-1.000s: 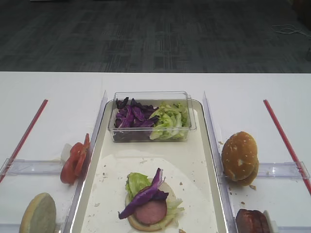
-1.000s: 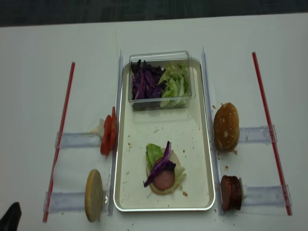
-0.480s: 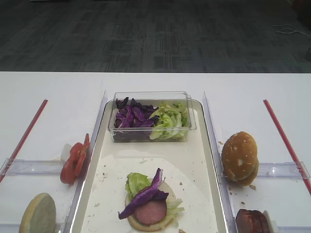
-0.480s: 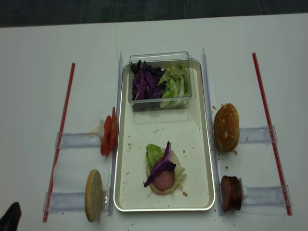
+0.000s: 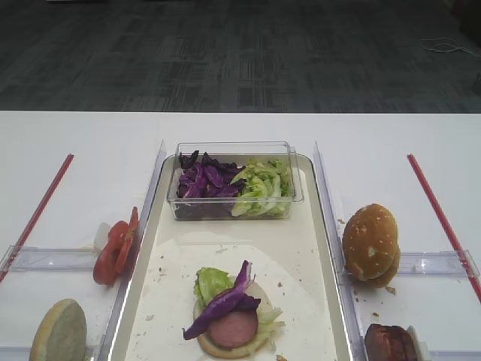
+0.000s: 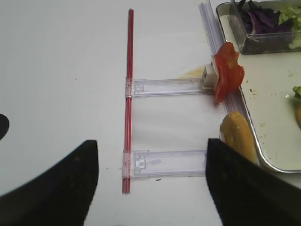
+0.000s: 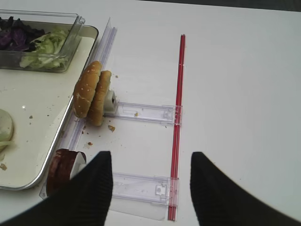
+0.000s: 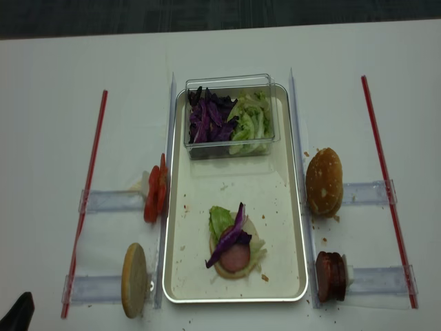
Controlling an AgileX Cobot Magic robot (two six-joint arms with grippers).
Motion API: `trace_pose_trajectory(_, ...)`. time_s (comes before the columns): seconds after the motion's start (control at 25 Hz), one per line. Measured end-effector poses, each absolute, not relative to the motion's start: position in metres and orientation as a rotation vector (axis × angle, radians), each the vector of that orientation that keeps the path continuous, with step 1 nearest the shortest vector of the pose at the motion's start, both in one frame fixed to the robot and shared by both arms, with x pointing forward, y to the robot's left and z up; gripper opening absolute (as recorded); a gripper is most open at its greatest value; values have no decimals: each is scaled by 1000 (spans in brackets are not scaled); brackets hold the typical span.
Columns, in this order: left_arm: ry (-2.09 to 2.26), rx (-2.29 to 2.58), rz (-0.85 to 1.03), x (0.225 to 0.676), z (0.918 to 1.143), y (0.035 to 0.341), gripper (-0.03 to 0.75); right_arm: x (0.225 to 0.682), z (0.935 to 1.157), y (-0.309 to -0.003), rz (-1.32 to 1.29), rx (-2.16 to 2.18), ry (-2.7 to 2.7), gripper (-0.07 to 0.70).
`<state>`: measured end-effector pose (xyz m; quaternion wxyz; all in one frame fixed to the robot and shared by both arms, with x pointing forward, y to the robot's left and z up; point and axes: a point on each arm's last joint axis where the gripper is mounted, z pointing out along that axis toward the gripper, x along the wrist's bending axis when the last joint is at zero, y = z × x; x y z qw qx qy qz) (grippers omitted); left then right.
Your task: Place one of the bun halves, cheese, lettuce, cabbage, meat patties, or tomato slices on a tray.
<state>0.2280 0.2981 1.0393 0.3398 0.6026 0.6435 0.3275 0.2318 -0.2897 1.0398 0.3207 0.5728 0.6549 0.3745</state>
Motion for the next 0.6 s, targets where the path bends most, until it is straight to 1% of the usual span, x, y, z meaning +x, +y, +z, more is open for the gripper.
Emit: trace_pose_trajectory(0.6,1663,1567,831,228,1039,297,484,232,1040,-290,984,1505,1721,387)
